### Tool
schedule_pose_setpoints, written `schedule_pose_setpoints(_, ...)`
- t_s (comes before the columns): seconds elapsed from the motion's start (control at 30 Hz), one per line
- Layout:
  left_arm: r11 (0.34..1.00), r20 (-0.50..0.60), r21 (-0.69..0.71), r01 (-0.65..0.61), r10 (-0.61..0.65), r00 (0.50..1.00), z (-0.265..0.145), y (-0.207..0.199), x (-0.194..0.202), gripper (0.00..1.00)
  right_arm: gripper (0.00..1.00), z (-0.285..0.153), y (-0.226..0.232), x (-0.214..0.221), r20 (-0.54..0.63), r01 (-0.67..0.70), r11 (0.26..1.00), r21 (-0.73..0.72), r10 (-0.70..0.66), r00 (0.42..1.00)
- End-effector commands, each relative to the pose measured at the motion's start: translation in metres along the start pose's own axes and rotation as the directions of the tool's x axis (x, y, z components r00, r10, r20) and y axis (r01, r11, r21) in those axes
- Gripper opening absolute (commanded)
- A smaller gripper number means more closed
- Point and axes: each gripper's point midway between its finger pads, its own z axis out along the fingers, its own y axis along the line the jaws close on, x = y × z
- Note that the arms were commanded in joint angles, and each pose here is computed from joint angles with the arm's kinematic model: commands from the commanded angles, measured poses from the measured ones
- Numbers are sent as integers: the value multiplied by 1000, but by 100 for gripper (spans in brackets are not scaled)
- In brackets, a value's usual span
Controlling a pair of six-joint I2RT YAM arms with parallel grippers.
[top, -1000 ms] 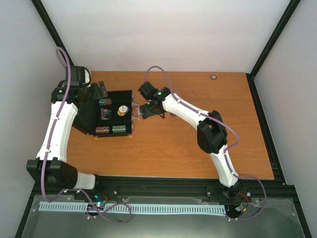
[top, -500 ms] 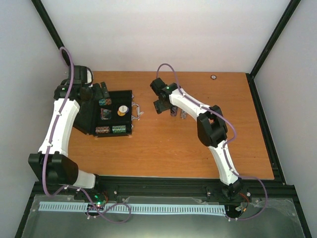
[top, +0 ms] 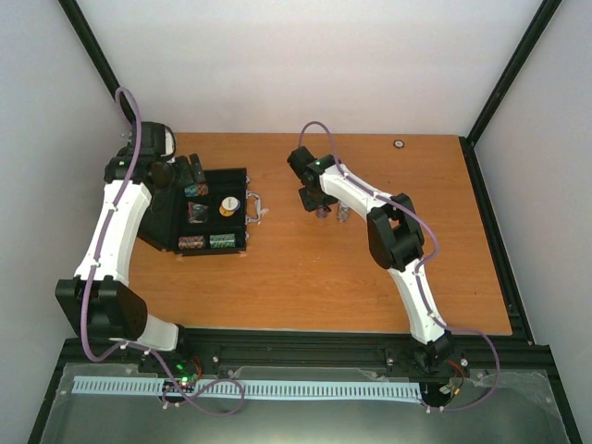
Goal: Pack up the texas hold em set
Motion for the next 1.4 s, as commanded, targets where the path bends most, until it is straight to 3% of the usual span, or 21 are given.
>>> schedule_pose_setpoints(0.0, 1000, 30, 1, 4, -4, 1000, -3, -2, -14, 100, 35, 1, 3, 3, -16, 4, 999, -40, -5, 1000)
schedule_pose_setpoints(0.13, 1000, 25, 3, 3, -3, 1000, -1, -3, -14, 100, 8, -3, 3, 1, -13, -1, 999, -53, 0, 1000)
schedule_pose_setpoints(0.2, 1000, 26, 1, 0, 0, 1000, -1, -3, -15, 100, 3, -16, 7, -7, 17, -8, 995, -102, 9, 1000)
schedule_pose_setpoints(0.37, 1000, 34, -7, -9, 9, 999, -6, -1, -17, 100, 3, -94, 38, -43, 136, -37, 920, -390, 97, 986)
schedule_pose_setpoints(0.53, 1000, 46, -11, -5, 5, 999, -12, 0, -16, 100, 3, -163, 90, -59, 121, -61, 690, -721, 213, 969)
schedule_pose_setpoints(0.6, 1000, 59, -13, 6, -5, 998, -18, 1, -17, 100, 3, -175, 114, -61, 99, -60, 614, -787, 223, 970)
schedule_pose_setpoints(0.93, 998, 114, 49, 40, -45, 992, -37, -7, -18, 100, 3, -181, 234, -84, 84, -19, 417, -909, 227, 970)
schedule_pose_setpoints(1.13, 995, 129, 79, 53, -63, 990, -50, -9, -12, 100, 3, -170, 278, -91, 108, 20, 361, -932, 225, 968)
schedule_pose_setpoints(1.37, 996, 127, 79, 42, -52, 991, -54, -7, -5, 100, 3, -149, 315, -78, 115, 35, 347, -937, 213, 970)
